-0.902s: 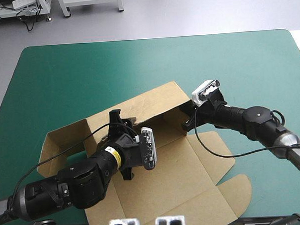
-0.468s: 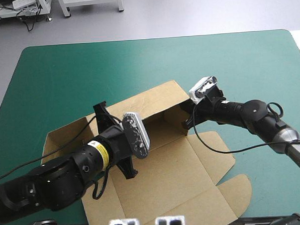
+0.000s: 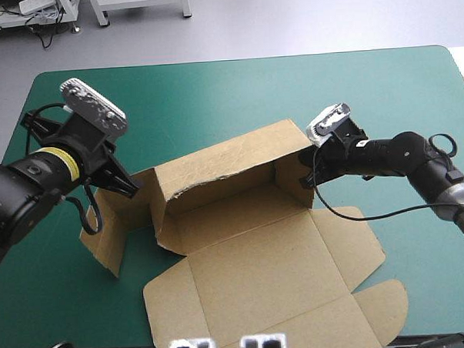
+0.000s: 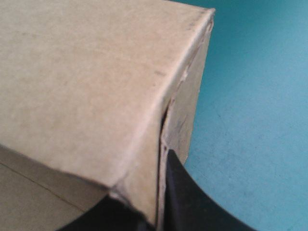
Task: Fold the box
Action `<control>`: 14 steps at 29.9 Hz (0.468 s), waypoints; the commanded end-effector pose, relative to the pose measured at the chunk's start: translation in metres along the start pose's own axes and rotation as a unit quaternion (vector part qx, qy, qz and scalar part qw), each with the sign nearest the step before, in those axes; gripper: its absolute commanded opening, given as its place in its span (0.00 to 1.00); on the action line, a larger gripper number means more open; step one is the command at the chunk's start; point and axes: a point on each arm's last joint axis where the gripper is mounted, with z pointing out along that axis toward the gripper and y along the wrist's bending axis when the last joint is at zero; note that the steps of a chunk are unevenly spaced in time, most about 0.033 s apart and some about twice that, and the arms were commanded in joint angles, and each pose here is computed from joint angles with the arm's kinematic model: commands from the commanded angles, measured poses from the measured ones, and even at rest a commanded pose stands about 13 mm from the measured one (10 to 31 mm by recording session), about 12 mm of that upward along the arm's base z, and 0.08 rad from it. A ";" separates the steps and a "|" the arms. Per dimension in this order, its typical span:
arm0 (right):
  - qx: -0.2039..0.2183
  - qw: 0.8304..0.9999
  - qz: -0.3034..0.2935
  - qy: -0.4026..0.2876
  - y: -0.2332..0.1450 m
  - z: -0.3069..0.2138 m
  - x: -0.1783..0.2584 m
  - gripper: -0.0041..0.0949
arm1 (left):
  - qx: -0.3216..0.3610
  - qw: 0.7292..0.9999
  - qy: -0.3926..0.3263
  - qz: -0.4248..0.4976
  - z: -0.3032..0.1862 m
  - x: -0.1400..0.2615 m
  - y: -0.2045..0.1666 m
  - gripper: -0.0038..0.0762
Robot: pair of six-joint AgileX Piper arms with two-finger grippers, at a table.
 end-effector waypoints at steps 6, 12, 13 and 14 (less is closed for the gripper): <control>-0.021 0.995 0.002 0.102 -0.007 -0.041 -0.009 0.02 | -0.006 0.991 0.022 -0.132 0.024 0.023 0.064 0.07; 0.001 0.980 0.018 0.200 -0.016 -0.054 -0.016 0.02 | 0.013 0.983 0.024 -0.183 0.038 0.040 0.092 0.06; 0.001 0.978 0.020 0.209 -0.018 -0.053 -0.018 0.02 | 0.017 0.980 0.022 -0.195 0.041 0.041 0.095 0.06; 0.008 0.977 0.026 0.210 -0.023 -0.049 -0.022 0.02 | 0.016 0.979 0.023 -0.204 0.043 0.043 0.099 0.06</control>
